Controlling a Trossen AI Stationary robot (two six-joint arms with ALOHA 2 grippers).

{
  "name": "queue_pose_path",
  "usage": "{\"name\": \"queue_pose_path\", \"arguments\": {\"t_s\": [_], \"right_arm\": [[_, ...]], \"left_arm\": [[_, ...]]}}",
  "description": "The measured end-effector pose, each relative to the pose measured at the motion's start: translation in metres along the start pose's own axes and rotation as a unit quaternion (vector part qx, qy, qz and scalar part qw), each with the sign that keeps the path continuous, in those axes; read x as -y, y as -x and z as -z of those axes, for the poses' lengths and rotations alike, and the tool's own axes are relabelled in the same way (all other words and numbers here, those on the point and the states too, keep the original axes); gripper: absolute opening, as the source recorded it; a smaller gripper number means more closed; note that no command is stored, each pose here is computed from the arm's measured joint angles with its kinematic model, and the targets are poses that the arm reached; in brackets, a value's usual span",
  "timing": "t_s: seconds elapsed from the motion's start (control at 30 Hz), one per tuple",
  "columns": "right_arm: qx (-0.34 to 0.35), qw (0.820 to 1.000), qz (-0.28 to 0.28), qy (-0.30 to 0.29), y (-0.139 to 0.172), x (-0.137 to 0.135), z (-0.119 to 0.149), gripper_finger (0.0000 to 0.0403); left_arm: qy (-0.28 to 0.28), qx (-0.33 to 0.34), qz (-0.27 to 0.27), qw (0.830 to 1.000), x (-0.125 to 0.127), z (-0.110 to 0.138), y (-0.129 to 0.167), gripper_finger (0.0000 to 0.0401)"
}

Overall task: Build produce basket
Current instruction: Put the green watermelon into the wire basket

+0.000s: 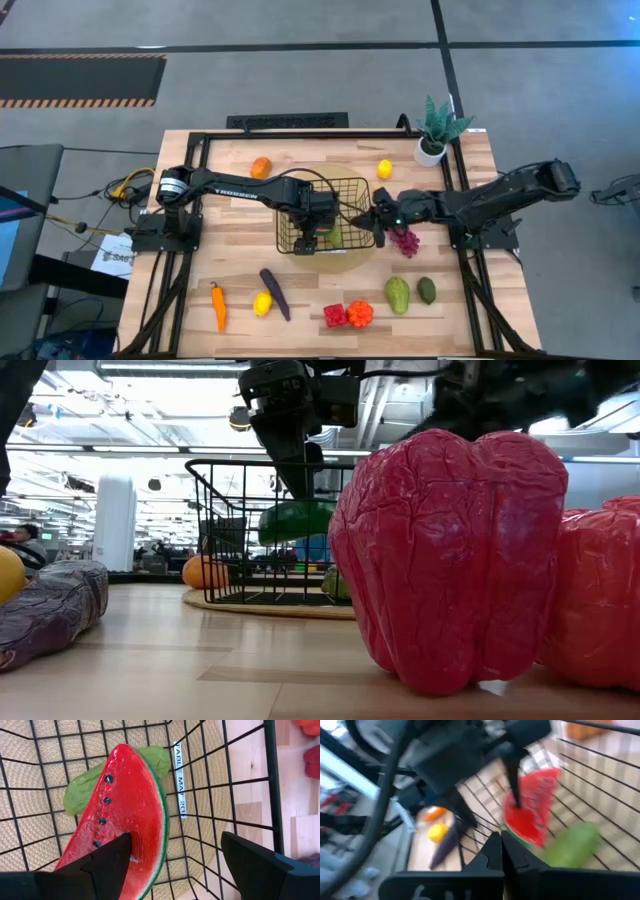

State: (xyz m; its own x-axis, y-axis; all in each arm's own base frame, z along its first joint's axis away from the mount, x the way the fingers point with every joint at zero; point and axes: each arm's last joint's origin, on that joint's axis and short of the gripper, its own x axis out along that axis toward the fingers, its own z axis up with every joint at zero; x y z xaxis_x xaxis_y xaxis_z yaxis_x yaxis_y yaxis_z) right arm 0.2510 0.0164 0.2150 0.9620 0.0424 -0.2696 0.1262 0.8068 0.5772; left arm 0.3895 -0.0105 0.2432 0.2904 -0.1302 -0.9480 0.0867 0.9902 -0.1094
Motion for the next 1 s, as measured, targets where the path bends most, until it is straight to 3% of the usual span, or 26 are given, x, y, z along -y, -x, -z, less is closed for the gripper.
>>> {"name": "queue_pose_path", "arguments": {"t_s": [0.17,0.43,0.7,1.0], "right_arm": [[0.005,0.999,-0.040,-0.007,-0.020,0.018,-0.004,0.0000],[-0.035,0.998,-0.029,-0.042,-0.038,0.049,0.004,0.0000],[0.023,0.995,-0.100,-0.019,-0.022,0.029,-0.020,0.0000],[0.019,0.997,-0.080,-0.008,0.004,0.019,-0.030,0.0000]], "left_arm": [[0.000,0.004,-0.001,1.000,0.000,-0.001,0.000,0.0293],[-0.001,0.006,-0.001,1.000,0.000,-0.001,0.000,0.0293],[-0.004,0.038,-0.003,0.999,0.001,-0.013,0.018,0.0293],[-0.011,0.080,-0.033,0.996,0.008,-0.032,0.068,0.0293]]}}
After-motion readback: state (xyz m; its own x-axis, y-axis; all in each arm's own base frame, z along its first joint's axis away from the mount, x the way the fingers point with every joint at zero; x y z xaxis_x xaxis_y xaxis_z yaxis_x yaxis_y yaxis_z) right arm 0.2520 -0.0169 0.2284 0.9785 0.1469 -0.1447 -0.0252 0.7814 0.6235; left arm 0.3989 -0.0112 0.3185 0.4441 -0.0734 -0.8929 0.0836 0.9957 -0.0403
